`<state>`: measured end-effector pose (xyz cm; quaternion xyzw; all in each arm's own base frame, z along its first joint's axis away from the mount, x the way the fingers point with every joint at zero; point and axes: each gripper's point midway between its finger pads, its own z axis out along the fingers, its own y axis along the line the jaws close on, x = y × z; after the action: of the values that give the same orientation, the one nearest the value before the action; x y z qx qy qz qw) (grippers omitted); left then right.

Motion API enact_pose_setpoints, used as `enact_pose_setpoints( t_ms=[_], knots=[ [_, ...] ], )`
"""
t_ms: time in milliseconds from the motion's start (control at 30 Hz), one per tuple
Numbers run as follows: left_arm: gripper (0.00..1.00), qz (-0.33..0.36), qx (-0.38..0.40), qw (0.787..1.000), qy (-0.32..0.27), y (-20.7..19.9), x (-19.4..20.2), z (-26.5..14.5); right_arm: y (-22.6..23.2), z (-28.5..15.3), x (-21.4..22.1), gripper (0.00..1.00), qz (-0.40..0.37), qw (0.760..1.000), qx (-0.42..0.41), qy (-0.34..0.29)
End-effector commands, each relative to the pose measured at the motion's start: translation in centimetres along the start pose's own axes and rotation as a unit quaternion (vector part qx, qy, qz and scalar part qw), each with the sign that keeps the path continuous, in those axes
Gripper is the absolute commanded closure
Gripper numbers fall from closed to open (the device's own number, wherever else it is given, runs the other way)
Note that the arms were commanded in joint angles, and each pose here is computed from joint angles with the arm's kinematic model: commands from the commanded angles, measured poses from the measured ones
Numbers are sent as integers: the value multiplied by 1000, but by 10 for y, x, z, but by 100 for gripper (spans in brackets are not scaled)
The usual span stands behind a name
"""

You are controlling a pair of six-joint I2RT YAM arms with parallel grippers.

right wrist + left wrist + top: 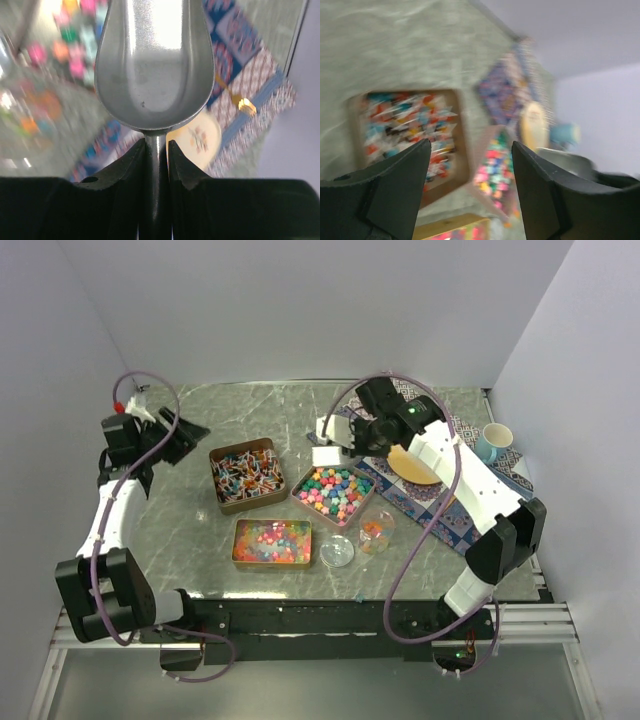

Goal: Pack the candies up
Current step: Scoop the fake candies from the storage box.

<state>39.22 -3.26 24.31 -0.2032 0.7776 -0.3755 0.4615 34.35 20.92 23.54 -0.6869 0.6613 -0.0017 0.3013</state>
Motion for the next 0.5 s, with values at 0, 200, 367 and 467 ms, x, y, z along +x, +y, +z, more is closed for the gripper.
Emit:
enact_pose_setpoints(
  t_ms=[0,200,367,467],
  knots=[
    [29,-26,-185,982,15,87,43,-17,2,-24,58,100,-123,983,-32,132],
    [30,-75,-157,985,16,91,72,-18,-17,-18,74,100,-174,965,-42,193],
    [30,-66,-165,984,21,94,75,-22,-33,-11,80,100,-216,947,-56,232],
    [29,-76,-159,984,23,94,80,-22,-34,-6,82,100,-239,936,-72,250]
  ],
)
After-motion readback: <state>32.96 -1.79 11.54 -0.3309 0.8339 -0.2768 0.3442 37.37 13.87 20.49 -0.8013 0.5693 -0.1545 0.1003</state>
